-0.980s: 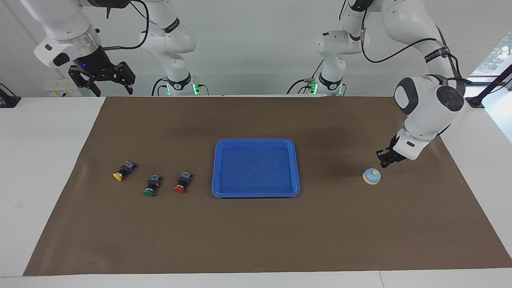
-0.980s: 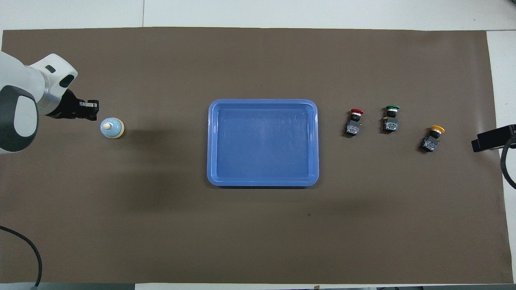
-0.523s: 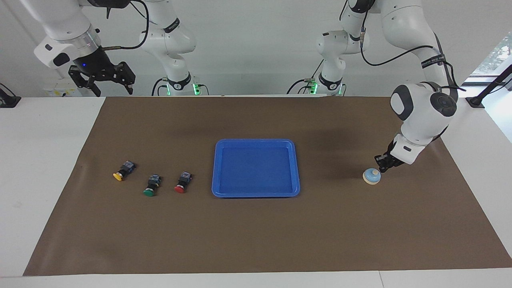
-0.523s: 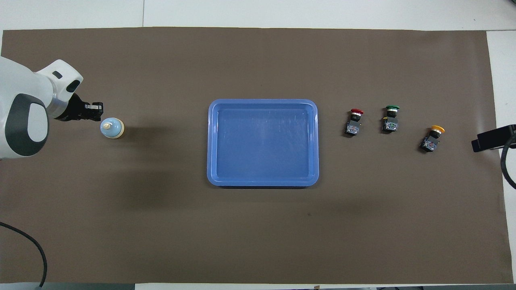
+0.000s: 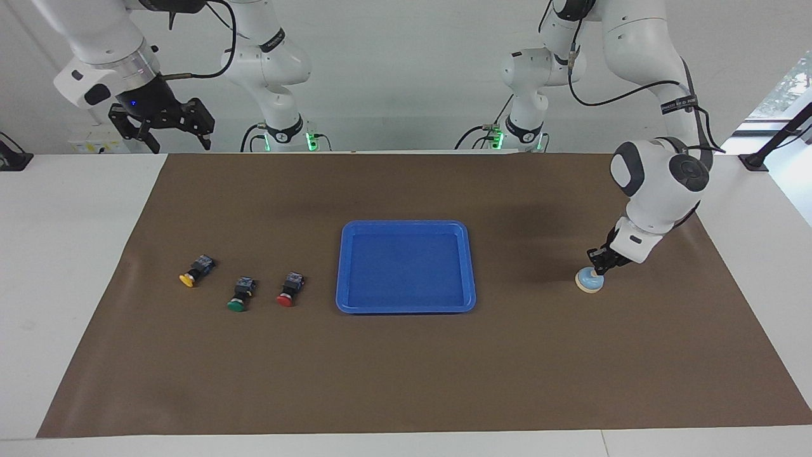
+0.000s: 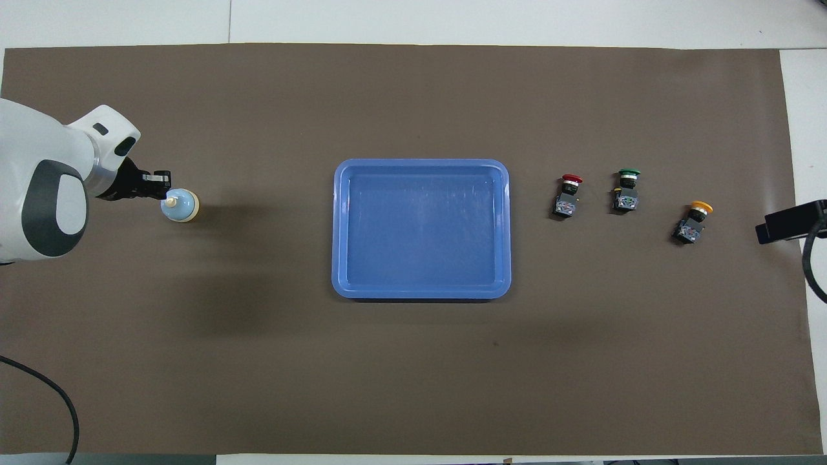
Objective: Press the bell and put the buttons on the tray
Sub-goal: 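Press down on the bell top with the left gripper, then lift the left gripper off the bell and retract it, then reach the right gripper to the red-capped button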
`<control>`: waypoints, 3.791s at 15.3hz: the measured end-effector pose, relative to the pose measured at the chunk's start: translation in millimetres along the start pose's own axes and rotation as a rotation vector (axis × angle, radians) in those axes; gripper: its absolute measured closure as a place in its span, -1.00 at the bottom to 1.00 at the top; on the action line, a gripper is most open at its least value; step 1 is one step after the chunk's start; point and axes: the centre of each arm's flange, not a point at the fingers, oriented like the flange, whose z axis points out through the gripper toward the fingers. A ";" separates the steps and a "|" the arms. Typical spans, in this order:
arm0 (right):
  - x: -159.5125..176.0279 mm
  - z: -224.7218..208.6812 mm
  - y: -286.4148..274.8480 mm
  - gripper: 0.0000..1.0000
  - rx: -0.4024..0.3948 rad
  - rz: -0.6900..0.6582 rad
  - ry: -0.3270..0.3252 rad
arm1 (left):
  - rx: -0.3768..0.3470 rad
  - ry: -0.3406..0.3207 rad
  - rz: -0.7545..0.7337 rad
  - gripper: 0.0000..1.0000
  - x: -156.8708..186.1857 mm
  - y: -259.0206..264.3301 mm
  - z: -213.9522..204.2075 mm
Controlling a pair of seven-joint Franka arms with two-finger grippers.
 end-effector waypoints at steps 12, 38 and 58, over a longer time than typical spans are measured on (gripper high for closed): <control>0.0 0.0 0.0 -1.00 0.000 0.000 0.000 | 0.001 -0.071 -0.003 0.97 4.5 -14.3 -126.8; 35.8 118.7 -79.4 -1.00 -0.002 0.167 0.105 | 0.003 -0.098 0.110 -1.00 -80.7 -1.5 -267.5; 132.8 332.4 -115.7 -1.00 -0.002 0.271 0.179 | 0.002 -0.097 0.131 -1.00 -80.6 -1.9 -267.6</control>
